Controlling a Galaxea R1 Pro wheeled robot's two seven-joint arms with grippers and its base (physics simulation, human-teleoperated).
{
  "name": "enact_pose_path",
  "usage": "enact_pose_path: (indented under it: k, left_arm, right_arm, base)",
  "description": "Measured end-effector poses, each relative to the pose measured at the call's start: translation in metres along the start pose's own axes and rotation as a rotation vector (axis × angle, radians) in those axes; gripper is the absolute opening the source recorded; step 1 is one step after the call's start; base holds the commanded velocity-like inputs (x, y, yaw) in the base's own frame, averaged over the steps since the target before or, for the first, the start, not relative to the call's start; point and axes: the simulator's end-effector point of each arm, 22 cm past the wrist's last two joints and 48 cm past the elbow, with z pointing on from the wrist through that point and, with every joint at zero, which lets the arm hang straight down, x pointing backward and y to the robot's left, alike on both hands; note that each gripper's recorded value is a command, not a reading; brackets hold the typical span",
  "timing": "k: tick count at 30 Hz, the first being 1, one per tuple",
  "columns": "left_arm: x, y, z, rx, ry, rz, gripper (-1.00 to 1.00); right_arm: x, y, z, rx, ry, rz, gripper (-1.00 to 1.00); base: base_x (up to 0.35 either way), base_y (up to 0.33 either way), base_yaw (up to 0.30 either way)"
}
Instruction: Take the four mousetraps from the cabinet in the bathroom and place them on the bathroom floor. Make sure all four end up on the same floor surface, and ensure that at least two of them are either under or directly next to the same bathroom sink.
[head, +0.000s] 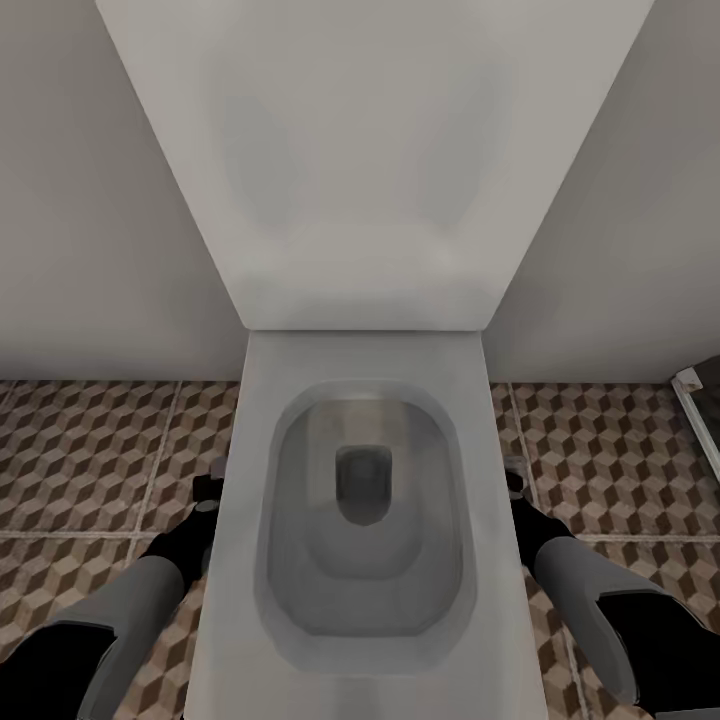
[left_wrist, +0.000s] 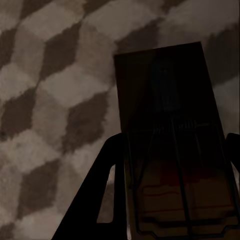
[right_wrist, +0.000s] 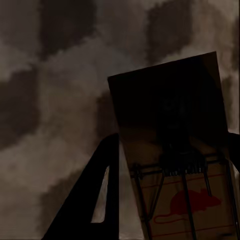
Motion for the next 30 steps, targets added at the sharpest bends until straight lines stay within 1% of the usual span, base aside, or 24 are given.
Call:
enact_pose_path:
  k: [5, 6, 10, 12, 15, 18, 21, 24, 30]
  left_arm:
    - [0.001, 0.025, 0.007, 0.004, -0.003, 0.011, -1.0]
    - [0.0, 0.034, 0.008, -0.003, -0.009, 0.014, -1.0]
    - [-0.002, 0.055, 0.012, -0.024, -0.018, 0.017, -1.0]
    - [-0.001, 0.066, 0.013, -0.036, -0.016, 0.012, -1.0]
    - [0.004, 0.074, 0.014, -0.047, -0.006, -0.005, -1.0]
    - [0.01, 0.079, 0.014, -0.054, 0.007, -0.02, -1.0]
    - [0.017, 0.082, 0.013, -0.059, 0.022, -0.026, -1.0]
    - [0.024, 0.083, 0.013, -0.062, 0.027, -0.029, -1.0]
    - [0.034, 0.081, 0.011, -0.047, 0.023, -0.032, -1.0]
  right_arm:
    - [0.005, -0.017, 0.002, 0.022, 0.0, -0.002, -1.0]
    - [0.006, -0.022, 0.002, 0.028, -0.001, -0.003, -1.0]
    - [0.008, -0.031, 0.003, 0.04, 0.002, -0.004, -1.0]
    - [0.01, -0.034, 0.003, 0.044, 0.004, -0.005, -1.0]
    - [0.012, -0.036, 0.003, 0.047, 0.008, 0.001, -1.0]
    - [0.014, -0.038, 0.003, 0.049, 0.013, 0.022, -1.0]
    - [0.019, -0.039, 0.003, 0.052, 0.026, 0.044, -1.0]
    - [0.026, -0.04, 0.003, 0.055, 0.038, 0.054, -1.0]
    - [0.029, -0.04, 0.003, 0.055, 0.038, 0.058, -1.0]
  base:
    - [0.0, 0.0, 0.0]
    - [0.0, 0.0, 0.0]
    - [0.0, 0.0, 0.0]
    - [0.0, 0.0, 0.0]
    - [0.0, 0.0, 0.0]
    - [0.0, 0.0, 0.0]
    - [0.0, 0.0, 0.0]
    - [0.0, 0.0, 0.0]
    - [0.0, 0.0, 0.0]
